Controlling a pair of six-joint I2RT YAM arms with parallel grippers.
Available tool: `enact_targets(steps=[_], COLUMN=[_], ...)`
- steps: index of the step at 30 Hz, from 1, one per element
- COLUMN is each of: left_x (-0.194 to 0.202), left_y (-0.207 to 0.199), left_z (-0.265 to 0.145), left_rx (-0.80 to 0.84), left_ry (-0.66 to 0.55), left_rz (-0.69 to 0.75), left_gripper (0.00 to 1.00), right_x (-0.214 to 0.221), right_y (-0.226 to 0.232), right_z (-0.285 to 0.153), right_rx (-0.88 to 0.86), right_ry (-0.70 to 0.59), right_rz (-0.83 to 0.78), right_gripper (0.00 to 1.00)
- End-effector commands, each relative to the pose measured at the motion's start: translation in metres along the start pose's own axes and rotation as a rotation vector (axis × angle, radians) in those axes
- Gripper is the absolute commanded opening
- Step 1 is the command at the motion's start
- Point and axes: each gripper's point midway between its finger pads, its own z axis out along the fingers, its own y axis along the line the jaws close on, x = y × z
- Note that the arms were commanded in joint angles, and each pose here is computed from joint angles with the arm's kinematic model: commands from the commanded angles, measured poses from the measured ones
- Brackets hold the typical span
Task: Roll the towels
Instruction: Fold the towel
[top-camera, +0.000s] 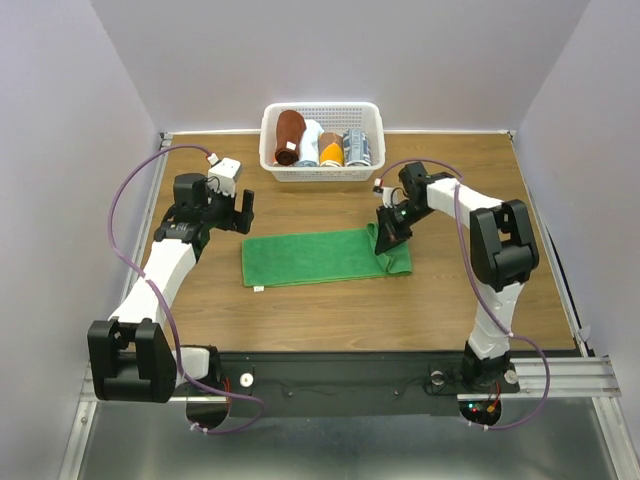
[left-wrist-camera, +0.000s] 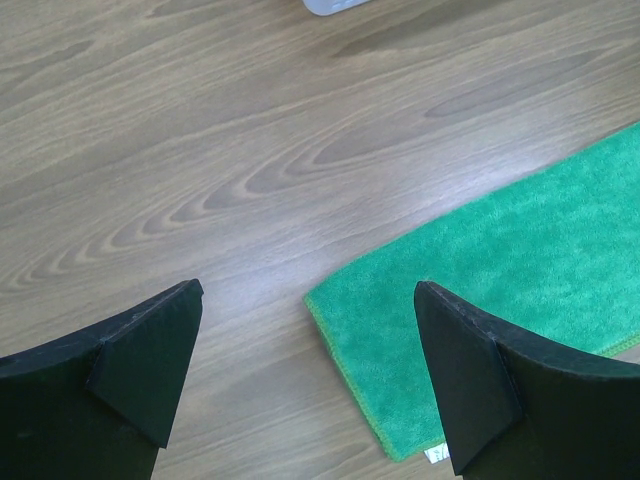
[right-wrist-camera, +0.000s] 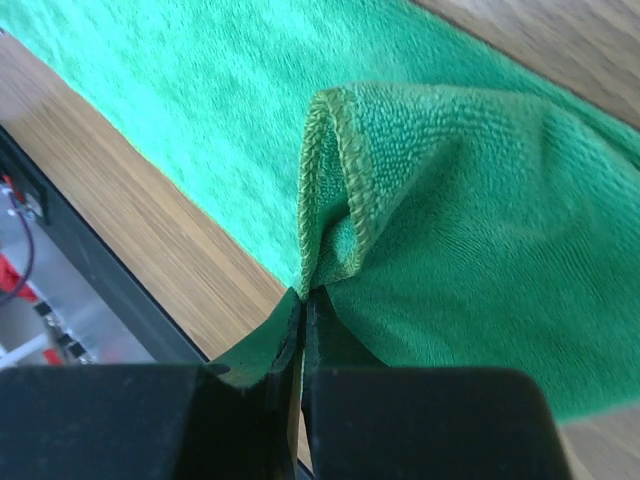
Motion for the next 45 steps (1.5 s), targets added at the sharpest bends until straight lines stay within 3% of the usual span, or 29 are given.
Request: enact_targets(steps=[1, 45], left_x=[-0.022, -0.007], left_y=[0.003, 0.003], left_z=[-0.004, 0.001], left_rx=[-0.015, -0.015], left_ry=[-0.045, -0.011], left_rz=[0.004, 0.007], left_gripper=[0.99, 0.99], right_x=[-0.029, -0.034], right_y=[0.026, 0.073], right_z=[0.003, 0.062], right_rx=[-0.072, -0.145], right_ry=[-0.065, 0.024], right_rz=[-0.015, -0.050], right_gripper=[0.01, 0.01])
